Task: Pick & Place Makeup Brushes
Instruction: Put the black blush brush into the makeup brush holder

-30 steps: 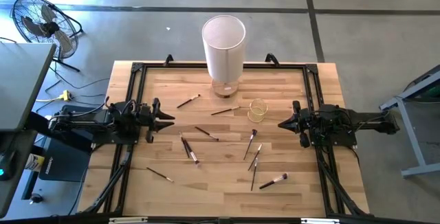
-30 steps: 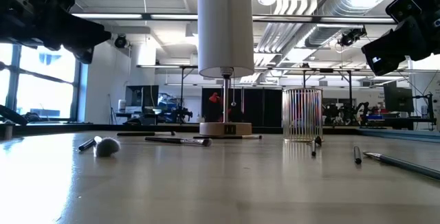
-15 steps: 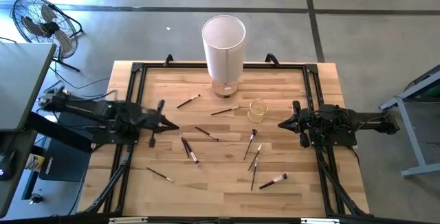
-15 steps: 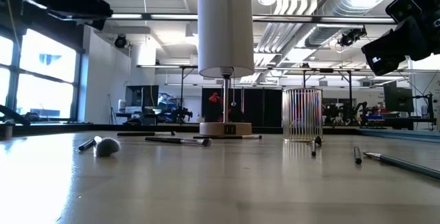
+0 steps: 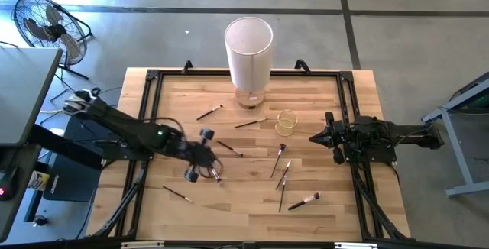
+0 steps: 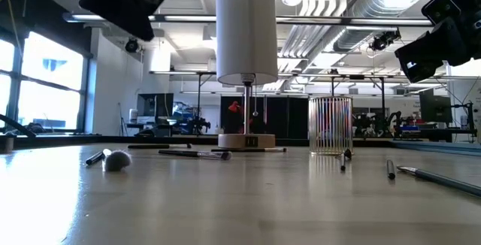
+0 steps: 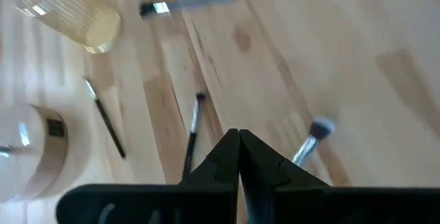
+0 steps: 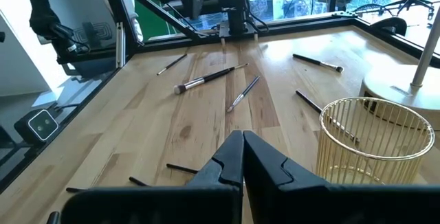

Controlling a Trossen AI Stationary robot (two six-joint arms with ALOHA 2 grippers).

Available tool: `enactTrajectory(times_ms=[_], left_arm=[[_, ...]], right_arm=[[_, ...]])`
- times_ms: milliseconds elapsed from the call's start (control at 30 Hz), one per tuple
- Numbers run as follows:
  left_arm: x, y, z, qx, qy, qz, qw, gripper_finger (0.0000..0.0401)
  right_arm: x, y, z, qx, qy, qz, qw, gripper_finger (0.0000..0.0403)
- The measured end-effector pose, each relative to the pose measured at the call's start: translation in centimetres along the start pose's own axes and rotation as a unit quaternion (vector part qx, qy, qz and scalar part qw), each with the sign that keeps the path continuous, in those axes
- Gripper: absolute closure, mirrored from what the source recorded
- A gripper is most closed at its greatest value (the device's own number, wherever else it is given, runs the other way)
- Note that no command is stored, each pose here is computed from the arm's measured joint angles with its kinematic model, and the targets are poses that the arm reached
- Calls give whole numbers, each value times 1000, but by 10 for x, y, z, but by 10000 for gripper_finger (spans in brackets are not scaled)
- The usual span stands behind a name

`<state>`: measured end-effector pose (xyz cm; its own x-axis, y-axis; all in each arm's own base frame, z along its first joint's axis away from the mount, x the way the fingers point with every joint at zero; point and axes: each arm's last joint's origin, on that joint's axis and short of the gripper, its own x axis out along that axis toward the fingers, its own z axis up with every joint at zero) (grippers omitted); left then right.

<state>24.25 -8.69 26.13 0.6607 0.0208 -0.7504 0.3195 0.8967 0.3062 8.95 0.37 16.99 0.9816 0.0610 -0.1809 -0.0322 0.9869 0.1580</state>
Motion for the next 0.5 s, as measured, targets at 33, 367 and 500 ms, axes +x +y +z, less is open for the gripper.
enactTrajectory(times_ms=[33, 367, 500], left_arm=[[5, -1, 3, 15, 14, -4, 1000, 389], [63, -22, 0, 122, 113, -102, 981, 310], [78, -34, -4, 138, 134, -127, 973, 292]], right_arm=[[0, 0, 0, 0, 0, 0, 1000, 402], [0, 0, 0, 0, 0, 0, 1000, 402], [0, 0, 0, 0, 0, 0, 1000, 402]])
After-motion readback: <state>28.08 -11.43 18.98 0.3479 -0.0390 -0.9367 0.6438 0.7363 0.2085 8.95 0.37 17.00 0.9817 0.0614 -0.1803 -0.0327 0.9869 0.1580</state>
